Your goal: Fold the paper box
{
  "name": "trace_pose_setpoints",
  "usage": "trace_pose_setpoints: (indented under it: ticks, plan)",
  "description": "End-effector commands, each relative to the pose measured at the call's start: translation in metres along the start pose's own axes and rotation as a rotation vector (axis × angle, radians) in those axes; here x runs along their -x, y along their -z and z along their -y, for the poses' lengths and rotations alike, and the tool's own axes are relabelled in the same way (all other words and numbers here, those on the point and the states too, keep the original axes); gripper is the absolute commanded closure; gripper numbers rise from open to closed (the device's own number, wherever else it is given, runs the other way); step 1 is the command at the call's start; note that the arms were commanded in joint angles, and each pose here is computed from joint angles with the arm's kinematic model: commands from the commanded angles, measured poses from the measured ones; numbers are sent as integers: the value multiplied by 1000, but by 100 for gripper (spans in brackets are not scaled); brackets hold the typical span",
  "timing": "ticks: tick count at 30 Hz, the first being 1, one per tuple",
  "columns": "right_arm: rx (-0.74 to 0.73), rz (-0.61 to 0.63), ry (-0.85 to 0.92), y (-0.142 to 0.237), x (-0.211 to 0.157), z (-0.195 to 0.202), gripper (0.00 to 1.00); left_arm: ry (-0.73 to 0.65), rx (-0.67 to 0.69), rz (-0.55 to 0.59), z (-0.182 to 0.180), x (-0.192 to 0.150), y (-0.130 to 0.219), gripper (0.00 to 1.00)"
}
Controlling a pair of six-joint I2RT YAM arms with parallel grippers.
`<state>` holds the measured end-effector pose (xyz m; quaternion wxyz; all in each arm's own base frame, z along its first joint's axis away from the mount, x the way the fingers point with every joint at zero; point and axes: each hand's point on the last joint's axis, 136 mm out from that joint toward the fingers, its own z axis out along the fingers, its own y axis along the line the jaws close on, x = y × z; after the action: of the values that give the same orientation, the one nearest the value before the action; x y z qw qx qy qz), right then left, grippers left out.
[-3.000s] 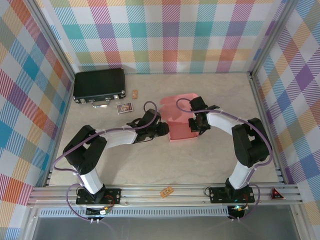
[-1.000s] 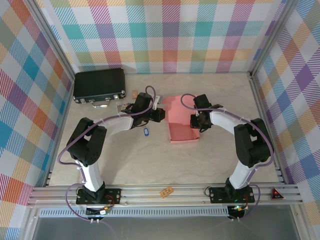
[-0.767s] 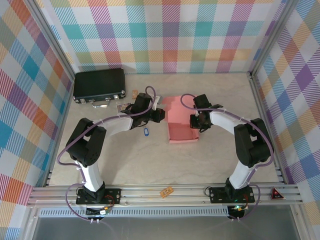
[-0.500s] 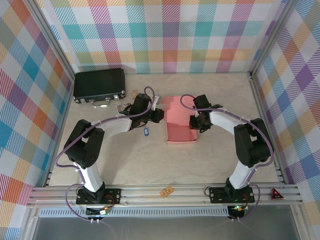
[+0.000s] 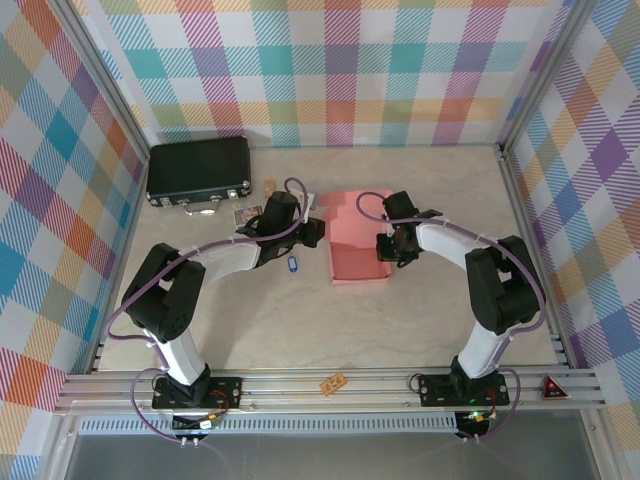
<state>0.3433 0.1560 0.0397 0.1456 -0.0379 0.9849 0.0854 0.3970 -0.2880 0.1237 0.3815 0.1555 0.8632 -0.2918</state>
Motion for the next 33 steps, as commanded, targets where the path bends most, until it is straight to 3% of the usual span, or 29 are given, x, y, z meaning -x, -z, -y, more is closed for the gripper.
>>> trace_pose_setpoints:
  ticks: [1,11,17,33]
  plan:
    - [-27,-39,24,-7,-8,1,77,-32,-8,66,9,18,10,95]
    - [-72,-34,33,-9,-9,4,80,-39,-7,64,11,18,11,95]
    - [-45,-3,14,-4,-1,-2,75,-42,-6,62,11,18,12,95]
    - [30,62,-65,8,16,-3,72,-54,-7,58,11,16,12,95]
